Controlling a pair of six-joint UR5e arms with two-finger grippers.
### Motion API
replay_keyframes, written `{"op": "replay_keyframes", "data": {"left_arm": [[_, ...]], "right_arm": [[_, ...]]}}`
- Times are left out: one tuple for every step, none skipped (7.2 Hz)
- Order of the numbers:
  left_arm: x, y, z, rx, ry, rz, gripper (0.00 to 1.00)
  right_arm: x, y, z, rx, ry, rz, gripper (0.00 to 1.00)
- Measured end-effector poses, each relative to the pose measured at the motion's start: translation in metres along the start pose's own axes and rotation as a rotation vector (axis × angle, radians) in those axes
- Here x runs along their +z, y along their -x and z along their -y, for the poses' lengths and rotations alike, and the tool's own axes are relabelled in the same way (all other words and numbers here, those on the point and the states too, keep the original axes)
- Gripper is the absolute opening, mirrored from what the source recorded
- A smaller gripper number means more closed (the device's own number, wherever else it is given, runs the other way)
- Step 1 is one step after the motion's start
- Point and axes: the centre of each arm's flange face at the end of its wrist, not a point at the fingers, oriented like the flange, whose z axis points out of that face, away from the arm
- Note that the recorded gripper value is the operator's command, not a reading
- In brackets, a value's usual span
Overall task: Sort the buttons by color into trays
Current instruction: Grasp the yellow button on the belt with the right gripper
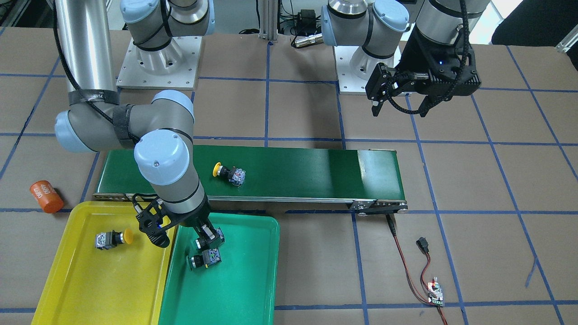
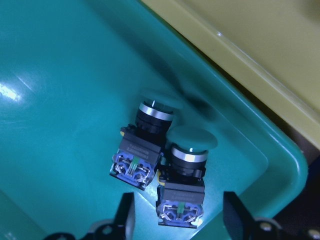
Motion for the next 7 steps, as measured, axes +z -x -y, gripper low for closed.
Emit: {"op": "replay_keyframes", "data": {"left_arm": [[0.0, 0.0, 0.0, 0.0, 0.001, 0.0, 1.0], [0.0, 0.0, 0.0, 0.0, 0.001, 0.0, 1.0], [0.0, 0.0, -0.001, 0.0, 0.001, 0.0, 1.0], [0.0, 0.0, -0.001, 0.0, 0.001, 0.0, 1.0], [0.0, 0.0, -0.001, -0.001, 0.0, 0.0, 1.0], [0.0, 0.0, -0.001, 0.0, -0.001, 0.0, 1.0], [0.0, 0.0, -0.001, 0.0, -0.001, 0.0, 1.0]], "right_arm": [[-0.008, 0.001, -0.002, 0.015, -0.006, 0.014, 1.0], [-0.024, -0.001, -0.004, 0.03, -0.014, 0.023, 1.0], [-0.046, -0.011, -0.009, 0.08, -0.011, 0.002, 1.0], [-0.068, -0.024, -0.015, 0.173, 0.008, -0.044, 1.0], [-0.084, -0.035, -0.022, 0.298, 0.023, -0.088, 1.0], [-0.089, -0.044, -0.027, 0.427, 0.038, -0.136, 1.0], [-0.084, -0.053, -0.034, 0.514, 0.051, -0.185, 1.0]]}}
